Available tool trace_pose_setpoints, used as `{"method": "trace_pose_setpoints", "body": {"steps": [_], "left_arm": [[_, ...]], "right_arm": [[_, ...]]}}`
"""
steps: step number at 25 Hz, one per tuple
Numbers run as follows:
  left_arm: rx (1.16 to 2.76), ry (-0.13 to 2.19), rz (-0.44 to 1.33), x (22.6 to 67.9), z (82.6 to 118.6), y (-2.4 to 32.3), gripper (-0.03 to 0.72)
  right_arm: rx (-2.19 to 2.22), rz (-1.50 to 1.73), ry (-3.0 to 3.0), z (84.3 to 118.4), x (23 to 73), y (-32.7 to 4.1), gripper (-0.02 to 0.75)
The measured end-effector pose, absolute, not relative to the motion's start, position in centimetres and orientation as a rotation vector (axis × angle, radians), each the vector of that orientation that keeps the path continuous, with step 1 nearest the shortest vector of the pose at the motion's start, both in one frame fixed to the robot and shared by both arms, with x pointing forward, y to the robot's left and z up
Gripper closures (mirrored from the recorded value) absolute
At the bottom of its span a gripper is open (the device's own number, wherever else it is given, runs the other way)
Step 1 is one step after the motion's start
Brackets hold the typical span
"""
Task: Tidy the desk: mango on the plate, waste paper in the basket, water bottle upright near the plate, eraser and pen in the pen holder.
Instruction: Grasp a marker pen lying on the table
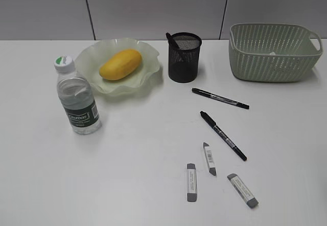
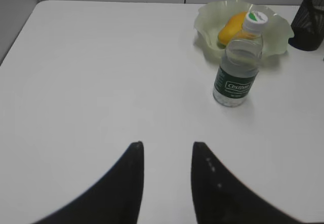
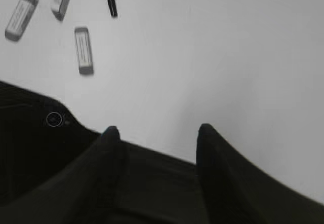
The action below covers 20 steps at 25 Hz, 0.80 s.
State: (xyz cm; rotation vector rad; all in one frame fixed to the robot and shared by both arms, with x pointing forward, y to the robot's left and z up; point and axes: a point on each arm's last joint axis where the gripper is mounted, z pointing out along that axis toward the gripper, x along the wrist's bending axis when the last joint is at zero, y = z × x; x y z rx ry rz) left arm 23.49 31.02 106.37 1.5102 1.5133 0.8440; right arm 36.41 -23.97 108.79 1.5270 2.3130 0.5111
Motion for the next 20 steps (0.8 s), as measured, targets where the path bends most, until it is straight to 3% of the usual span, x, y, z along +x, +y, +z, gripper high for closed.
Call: {"method": "trace_pose_setpoints", "body": {"steps": [4, 9, 15, 20], "left_arm": [[1.6, 1.523, 0.804, 24.9, 106.6, 30.5, 0.446], [1.691, 1.499, 0.785, 28.7, 108.7, 29.6, 0.446], [1.752, 1.437, 0.676, 34.7, 111.5, 27.4, 0.44], [1.855, 1.322, 0.518, 40.7, 111.8, 23.4, 0.44]], "right_arm": [[1.52, 0.697, 2.234, 108.2, 30.1, -27.3, 0.344], [1.452, 0.921, 2.108, 106.8, 25.9, -29.6, 0.344], [1.372, 1.105, 1.99, 105.9, 24.4, -30.3, 0.344], [1.34, 1.177, 1.953, 105.5, 24.5, -30.1, 0.361]]}}
